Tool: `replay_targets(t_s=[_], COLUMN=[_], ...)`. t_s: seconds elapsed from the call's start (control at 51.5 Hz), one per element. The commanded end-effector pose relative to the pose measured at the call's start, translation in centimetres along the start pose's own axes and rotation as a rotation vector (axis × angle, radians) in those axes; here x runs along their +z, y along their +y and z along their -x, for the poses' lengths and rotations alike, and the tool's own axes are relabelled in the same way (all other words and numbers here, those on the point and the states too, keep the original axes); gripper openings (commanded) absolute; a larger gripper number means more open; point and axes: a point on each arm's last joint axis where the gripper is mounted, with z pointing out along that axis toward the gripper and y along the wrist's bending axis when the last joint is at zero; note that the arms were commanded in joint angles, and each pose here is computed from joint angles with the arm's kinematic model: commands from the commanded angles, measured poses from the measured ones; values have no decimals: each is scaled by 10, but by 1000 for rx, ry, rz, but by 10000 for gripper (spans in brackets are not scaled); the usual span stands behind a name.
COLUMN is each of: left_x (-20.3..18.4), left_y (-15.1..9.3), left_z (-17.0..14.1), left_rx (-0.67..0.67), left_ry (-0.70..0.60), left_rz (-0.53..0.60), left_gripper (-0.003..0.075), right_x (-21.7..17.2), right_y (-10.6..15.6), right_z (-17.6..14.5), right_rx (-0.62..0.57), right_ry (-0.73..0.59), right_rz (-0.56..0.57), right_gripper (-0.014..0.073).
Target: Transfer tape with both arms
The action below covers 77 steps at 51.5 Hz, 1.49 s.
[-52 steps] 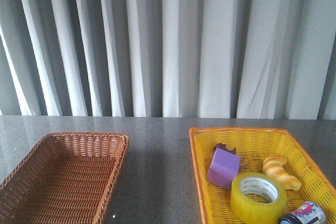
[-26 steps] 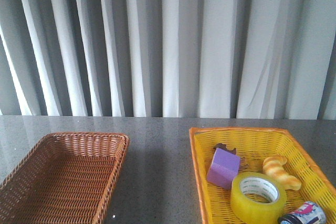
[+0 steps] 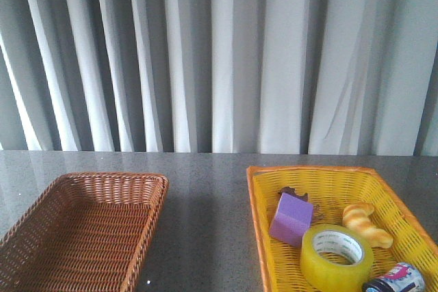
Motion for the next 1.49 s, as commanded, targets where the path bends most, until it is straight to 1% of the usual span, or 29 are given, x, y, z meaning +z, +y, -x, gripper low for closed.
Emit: replay_targets(t_s=[0.0, 0.136, 0.291, 0.388, 0.446, 0.543, 0.64, 0.698, 0.795, 0.834, 0.873, 0.931, 1.028, 1.048, 1.067, 1.145, 1.203, 1.242, 1.319, 1.397, 1.474], left_x=[-4, -6, -10, -13, -16, -19, -21, -24, -31, -34, -35, -37, -30, -28, -28, -18, -10, -6, 0, 3, 4], left_y=[2, 2, 3, 4, 4, 4, 5, 4, 2, 3, 3, 5, 8, 9, 9, 11, 11, 11, 10, 9, 9], left_z=[22, 30, 42, 48, 53, 58, 64, 73, 95, 106, 115, 135, 161, 165, 170, 182, 190, 193, 196, 197, 198], left_rx=[-18, -18, -30, -94, -164, -278, -394, -392, -313, -305, -294, -292, -302, -304, -306, -314, -319, -328, -372, -466, -503], left_ry=[-174, -259, -396, -477, -537, -599, -622, -641, -638, -628, -604, -585, -530, -518, -511, -445, -404, -380, -368, -379, -385], left_rz=[11, 17, 24, 14, -4, -40, -81, -98, -107, -106, -101, -93, -76, -72, -71, -61, -65, -71, -96, -119, -127], left_gripper=[-6, -6, -6, -6, -6, -6, -6, -6, -3, -1, 4, 13, 41, 49, 56, 106, 149, 194, 270, 342, 382], right_x=[-1, -1, -1, -1, -1, -2, -6, -8, -8, -6, -1, 4, 20, 22, 25, 36, 43, 47, 51, 53, 57], right_y=[-1, -1, -1, -1, -1, 0, 5, 9, 18, 21, 24, 29, 33, 34, 34, 36, 36, 35, 34, 34, 34], right_z=[5, 5, 6, 6, 7, 13, 35, 52, 86, 97, 109, 129, 154, 164, 165, 183, 189, 191, 192, 191, 190], right_rx=[21, 54, 117, 158, 160, 159, 149, 114, 42, 22, 7, -17, -56, -72, -76, -105, -102, -99, -86, -76, -97], right_ry=[-85, -85, -92, -95, -96, -115, -159, -167, -159, -147, -119, -116, -106, -123, -118, -149, -164, -179, -199, -189, -168], right_rz=[-11, -9, -7, -6, -5, -1, 19, 30, 49, 53, 58, 62, 56, 56, 53, 42, 31, 22, 9, 10, 10], right_gripper=[-5, -5, -5, -5, -5, -5, -5, -1, 21, 37, 68, 113, 221, 256, 275, 395, 459, 494, 531, 532, 525])
